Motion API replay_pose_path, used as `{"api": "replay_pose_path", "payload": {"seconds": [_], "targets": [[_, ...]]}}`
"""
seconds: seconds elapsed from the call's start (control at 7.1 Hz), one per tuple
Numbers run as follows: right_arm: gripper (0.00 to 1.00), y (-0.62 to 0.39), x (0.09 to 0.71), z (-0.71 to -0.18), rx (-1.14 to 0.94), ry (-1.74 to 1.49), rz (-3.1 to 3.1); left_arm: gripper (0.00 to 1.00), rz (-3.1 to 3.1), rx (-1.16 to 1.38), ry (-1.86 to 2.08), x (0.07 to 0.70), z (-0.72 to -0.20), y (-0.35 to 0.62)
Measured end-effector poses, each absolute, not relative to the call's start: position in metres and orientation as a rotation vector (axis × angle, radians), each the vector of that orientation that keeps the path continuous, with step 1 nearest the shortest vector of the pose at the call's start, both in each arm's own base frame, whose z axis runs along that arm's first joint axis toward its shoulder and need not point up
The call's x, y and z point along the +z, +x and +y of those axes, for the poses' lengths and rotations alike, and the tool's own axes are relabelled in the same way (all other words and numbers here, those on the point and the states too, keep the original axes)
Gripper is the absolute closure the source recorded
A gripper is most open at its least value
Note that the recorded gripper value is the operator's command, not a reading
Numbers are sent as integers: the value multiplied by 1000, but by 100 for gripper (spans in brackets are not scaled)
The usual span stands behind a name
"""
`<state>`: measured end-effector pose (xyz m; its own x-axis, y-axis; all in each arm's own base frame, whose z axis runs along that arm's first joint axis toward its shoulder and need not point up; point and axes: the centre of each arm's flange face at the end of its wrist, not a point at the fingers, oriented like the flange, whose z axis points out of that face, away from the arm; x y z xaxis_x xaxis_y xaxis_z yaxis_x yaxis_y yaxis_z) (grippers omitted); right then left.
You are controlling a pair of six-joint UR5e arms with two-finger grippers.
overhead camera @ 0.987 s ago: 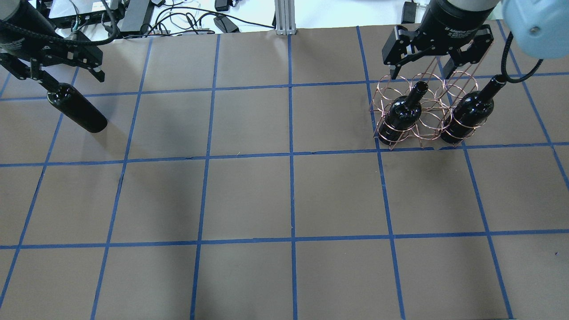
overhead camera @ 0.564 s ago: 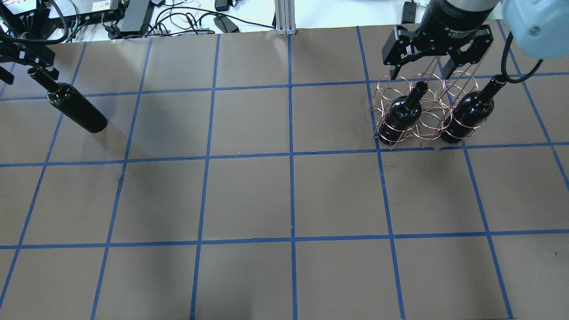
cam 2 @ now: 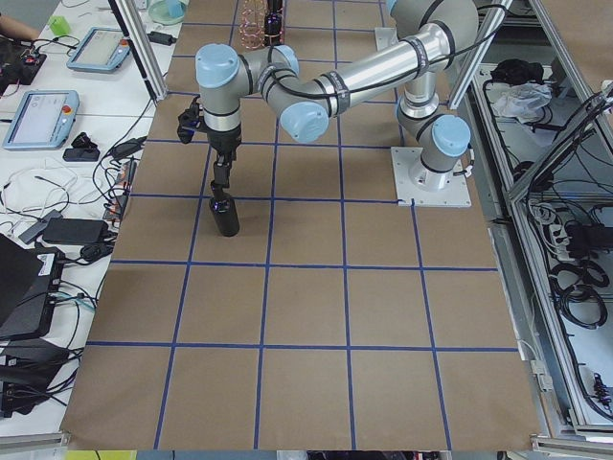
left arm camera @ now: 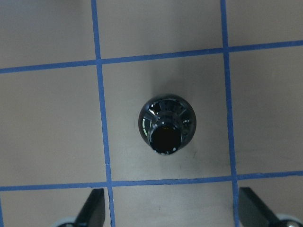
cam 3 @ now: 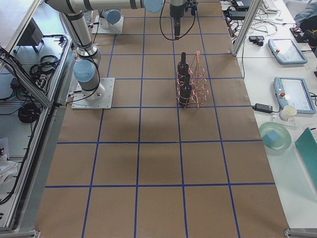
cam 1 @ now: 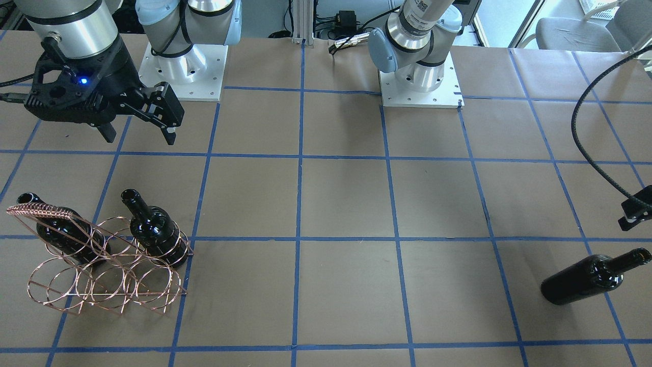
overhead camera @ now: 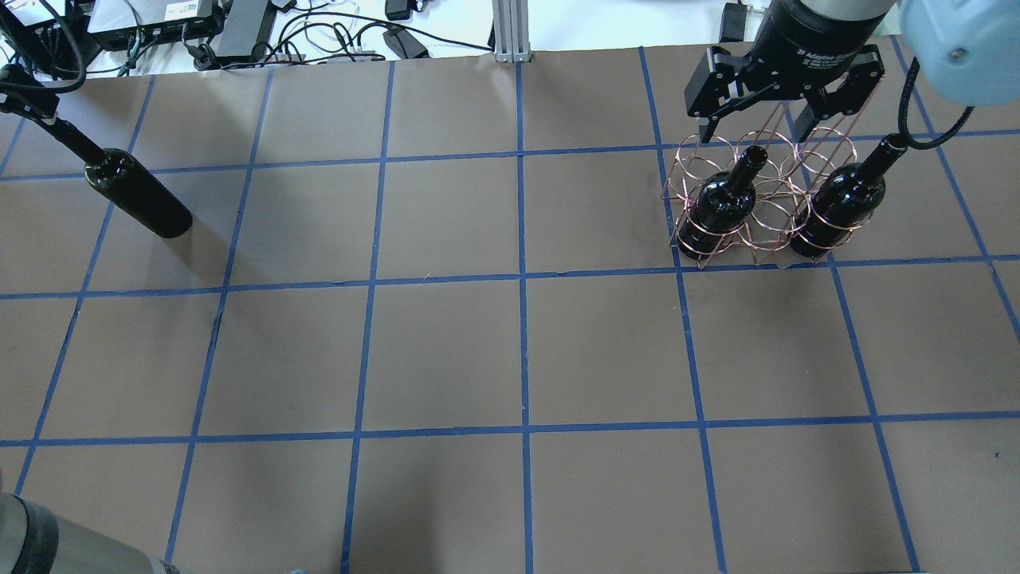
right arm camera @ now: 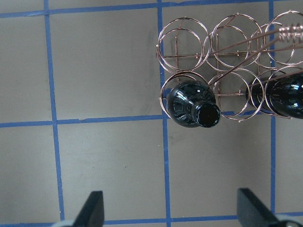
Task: Place wine into wine basket
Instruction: 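Hold the black wine bottle upright in the left gripper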
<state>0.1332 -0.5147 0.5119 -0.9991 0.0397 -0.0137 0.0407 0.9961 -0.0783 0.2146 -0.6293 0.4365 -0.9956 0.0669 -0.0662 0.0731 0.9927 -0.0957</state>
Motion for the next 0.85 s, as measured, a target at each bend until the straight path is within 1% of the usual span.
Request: {"api": "replay_pose_path", "payload": {"seconds": [0.14, 0.28, 0.42, 0.56, 0.7, 0.85], "targets": [[0, 133, 512, -515, -123, 64, 3126, 2, 3089, -150, 107, 419, -638, 220], [0, 133, 512, -515, -123, 64, 3126, 6, 3106, -155, 101, 404, -645, 222], [0, 133, 512, -515, -123, 64, 3126, 6, 3111, -168, 100, 395, -651, 224], [0, 133, 512, -515, -123, 64, 3126, 14, 3113, -173, 99, 389, -654, 225], [0, 133, 512, -515, -123, 64, 3126, 23, 3125, -178, 91, 384, -656, 225], [0, 133, 512, -515, -124, 64, 3126, 24, 3143, -187, 79, 379, -659, 225]]}}
